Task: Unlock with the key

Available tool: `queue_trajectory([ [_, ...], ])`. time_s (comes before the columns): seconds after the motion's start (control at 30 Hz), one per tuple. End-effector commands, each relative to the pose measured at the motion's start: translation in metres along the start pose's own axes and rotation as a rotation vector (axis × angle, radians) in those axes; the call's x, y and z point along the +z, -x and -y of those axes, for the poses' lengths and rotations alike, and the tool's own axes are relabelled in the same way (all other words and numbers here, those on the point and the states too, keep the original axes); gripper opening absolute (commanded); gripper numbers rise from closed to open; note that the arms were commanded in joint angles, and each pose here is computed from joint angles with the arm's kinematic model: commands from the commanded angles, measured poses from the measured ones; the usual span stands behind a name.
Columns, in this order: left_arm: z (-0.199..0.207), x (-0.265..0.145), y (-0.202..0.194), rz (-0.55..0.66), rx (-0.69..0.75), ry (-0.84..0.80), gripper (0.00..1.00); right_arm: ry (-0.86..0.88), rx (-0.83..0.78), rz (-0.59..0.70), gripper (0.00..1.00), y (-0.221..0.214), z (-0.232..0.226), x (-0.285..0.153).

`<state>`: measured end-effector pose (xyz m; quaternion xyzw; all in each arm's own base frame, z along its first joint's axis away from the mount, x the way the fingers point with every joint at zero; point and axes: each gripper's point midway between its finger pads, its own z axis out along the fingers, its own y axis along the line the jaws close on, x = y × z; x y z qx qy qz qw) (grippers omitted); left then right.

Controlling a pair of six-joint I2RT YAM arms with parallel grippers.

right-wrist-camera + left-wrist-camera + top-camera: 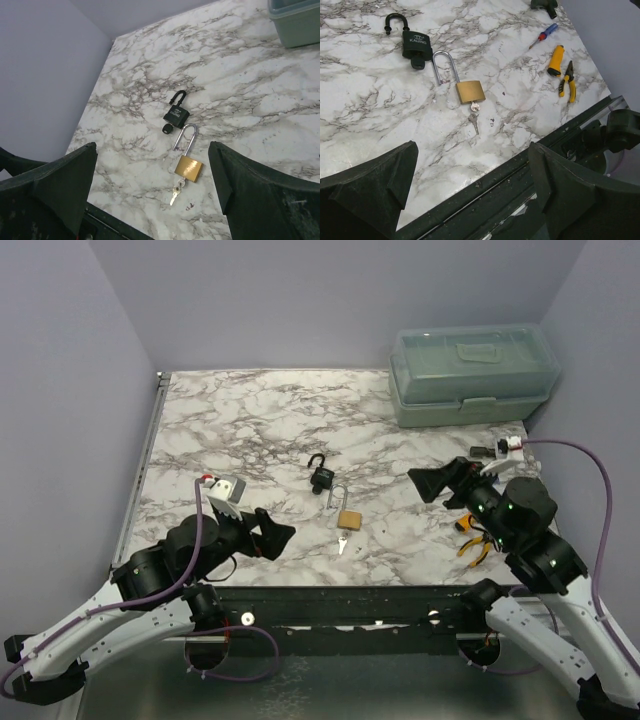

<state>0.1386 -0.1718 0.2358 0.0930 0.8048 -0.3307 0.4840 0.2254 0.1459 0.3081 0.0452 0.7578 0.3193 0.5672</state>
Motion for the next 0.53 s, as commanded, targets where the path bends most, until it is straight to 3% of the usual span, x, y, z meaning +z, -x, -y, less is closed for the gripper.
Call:
queue_trajectory([
  [0.0,-0.009,0.001,0.000,0.014,0.004,0.038,0.99,0.006,0.040,-0.007,1.00,-0.020,0.013,-0.024],
  [0.27,-0.010,0.005,-0.005,-0.011,0.013,0.051,0.99,0.043,0.099,-0.017,1.00,-0.035,0.015,-0.038],
  [0.4,-0.011,0.007,-0.007,-0.020,0.012,0.061,0.99,0.220,0.024,-0.062,1.00,-0.041,-0.014,-0.045],
  [0.5,-0.013,0.010,-0.008,-0.024,0.012,0.078,0.99,0.231,0.020,-0.065,1.00,-0.040,-0.016,-0.047],
])
